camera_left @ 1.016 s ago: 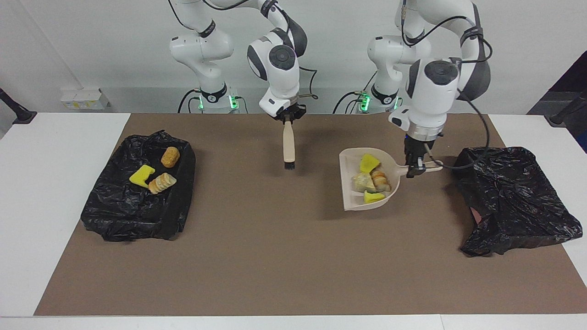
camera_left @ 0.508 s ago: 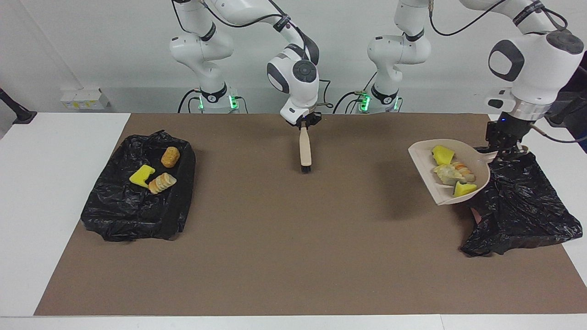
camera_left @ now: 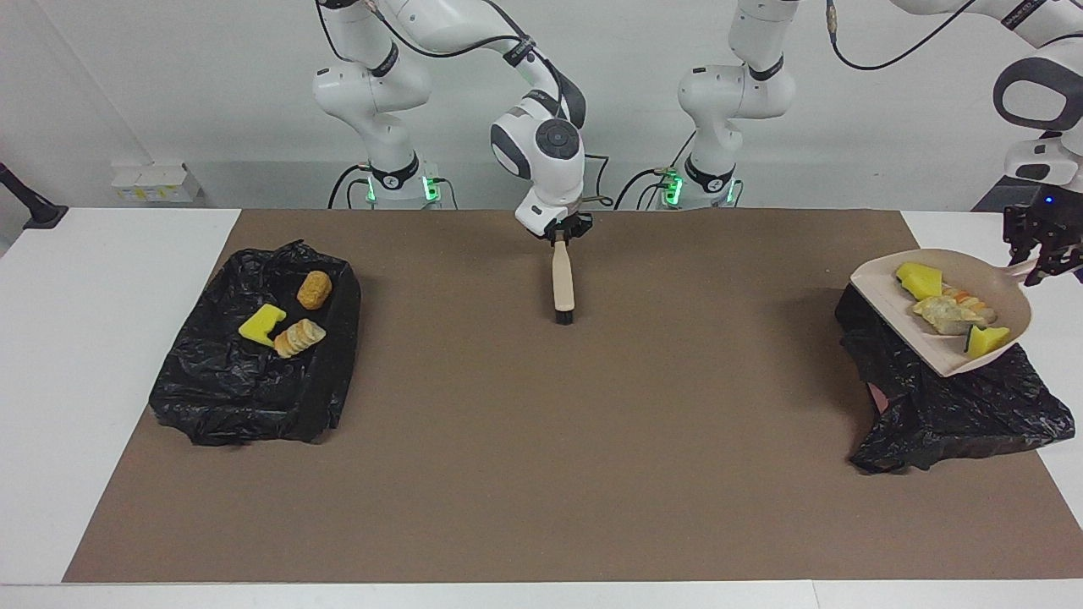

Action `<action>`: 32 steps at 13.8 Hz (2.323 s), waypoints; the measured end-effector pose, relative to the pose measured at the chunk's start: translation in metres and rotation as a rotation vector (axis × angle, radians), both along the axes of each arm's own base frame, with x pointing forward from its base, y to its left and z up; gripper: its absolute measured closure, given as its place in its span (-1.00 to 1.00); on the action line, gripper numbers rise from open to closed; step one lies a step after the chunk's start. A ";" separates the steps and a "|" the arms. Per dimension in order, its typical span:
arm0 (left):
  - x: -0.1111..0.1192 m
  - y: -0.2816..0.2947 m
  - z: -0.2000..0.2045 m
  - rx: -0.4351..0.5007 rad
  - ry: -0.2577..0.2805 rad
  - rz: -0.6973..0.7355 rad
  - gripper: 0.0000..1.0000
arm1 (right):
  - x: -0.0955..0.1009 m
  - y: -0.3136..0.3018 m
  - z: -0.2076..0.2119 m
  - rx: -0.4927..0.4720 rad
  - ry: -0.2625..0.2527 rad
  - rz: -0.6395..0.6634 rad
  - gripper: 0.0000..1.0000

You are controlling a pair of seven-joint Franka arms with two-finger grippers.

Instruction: Sweep and dump trash in bin

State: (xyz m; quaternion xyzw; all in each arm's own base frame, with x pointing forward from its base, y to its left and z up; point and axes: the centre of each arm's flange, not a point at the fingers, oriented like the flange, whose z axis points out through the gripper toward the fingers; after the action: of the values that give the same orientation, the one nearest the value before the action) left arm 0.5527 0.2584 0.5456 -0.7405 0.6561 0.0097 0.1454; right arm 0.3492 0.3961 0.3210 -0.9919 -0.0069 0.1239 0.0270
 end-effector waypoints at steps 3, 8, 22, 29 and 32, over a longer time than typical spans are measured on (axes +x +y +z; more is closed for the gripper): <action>0.013 0.013 -0.008 0.199 0.055 -0.046 0.37 | 0.005 -0.001 0.002 -0.003 -0.022 0.018 -0.54; 0.027 0.008 -0.026 0.486 0.159 -0.051 0.37 | 0.112 -0.065 0.049 -0.004 -0.208 -0.040 -1.00; 0.029 -0.087 0.050 0.842 0.318 -0.046 0.37 | 0.207 -0.399 0.236 -0.126 -0.277 0.034 -1.00; 0.027 -0.193 0.013 0.412 0.211 0.189 0.37 | 0.177 -0.443 0.281 -0.080 -0.194 0.085 -1.00; 0.024 -0.246 -0.007 0.231 0.184 0.337 0.37 | 0.180 -0.436 0.282 -0.081 -0.211 0.098 -1.00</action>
State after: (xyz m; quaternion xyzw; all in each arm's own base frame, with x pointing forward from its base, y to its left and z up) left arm 0.5767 0.0121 0.5391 -0.8139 0.5283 0.1764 0.1652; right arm 0.5295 -0.0397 0.6027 -0.9982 -0.0531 0.0202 -0.0202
